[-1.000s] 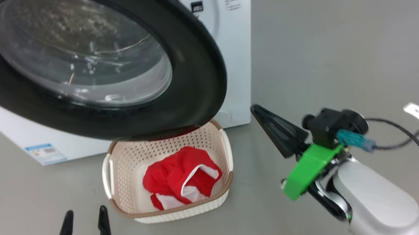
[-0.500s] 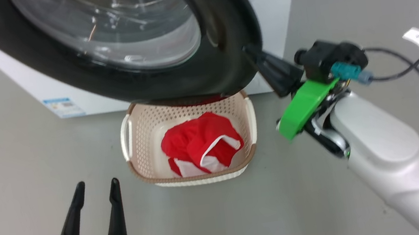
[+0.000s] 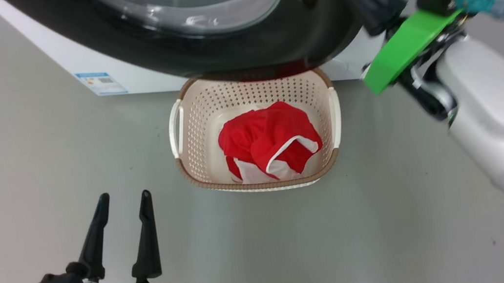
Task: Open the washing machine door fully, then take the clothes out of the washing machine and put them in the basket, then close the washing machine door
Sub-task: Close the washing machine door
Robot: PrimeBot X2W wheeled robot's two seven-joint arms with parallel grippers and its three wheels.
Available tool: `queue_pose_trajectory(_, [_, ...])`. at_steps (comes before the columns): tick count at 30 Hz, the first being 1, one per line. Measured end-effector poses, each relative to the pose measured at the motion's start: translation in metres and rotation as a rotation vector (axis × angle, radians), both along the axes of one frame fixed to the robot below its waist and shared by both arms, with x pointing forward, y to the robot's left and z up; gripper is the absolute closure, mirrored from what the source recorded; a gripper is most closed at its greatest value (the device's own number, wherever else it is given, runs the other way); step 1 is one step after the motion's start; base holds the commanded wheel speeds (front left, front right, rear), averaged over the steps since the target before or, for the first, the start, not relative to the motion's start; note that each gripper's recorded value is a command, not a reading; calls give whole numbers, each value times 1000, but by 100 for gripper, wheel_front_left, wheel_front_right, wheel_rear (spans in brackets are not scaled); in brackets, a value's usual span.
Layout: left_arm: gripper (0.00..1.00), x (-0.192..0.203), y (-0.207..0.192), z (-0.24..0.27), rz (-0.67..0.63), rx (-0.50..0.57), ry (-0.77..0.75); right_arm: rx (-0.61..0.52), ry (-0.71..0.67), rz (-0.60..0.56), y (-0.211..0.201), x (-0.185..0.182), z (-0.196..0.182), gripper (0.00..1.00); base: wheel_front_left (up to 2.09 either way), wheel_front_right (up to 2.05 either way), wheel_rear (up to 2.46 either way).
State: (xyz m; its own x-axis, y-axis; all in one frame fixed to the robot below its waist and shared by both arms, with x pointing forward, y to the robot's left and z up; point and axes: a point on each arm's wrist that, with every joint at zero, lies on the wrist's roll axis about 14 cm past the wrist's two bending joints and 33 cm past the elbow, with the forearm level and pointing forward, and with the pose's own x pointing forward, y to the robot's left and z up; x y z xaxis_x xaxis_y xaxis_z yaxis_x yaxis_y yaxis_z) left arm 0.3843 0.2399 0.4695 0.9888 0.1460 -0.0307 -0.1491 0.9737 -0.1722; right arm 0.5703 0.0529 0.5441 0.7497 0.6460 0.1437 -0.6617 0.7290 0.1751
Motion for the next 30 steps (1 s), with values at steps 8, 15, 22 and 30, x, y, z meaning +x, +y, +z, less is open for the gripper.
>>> queue_pose_trajectory(8, [0, 2, 2, -7, 5, 1, 22, 50, -4, -30, -2, 32, 12, 100, 0, 0, 0])
queue_pose_trajectory(15, [0, 4, 6, -13, 16, 6, 43, 108, -5, -100, -17, 67, 27, 100, 0, 0, 0])
queue_pose_trajectory(22, [0, 8, 6, -14, 14, 10, 47, 175, 44, -137, -21, 83, 29, 100, 0, 0, 0])
queue_pose_trajectory(30, [0, 8, 6, -6, 10, 9, 22, 180, 11, -98, -8, 66, 49, 100, 0, 0, 0])
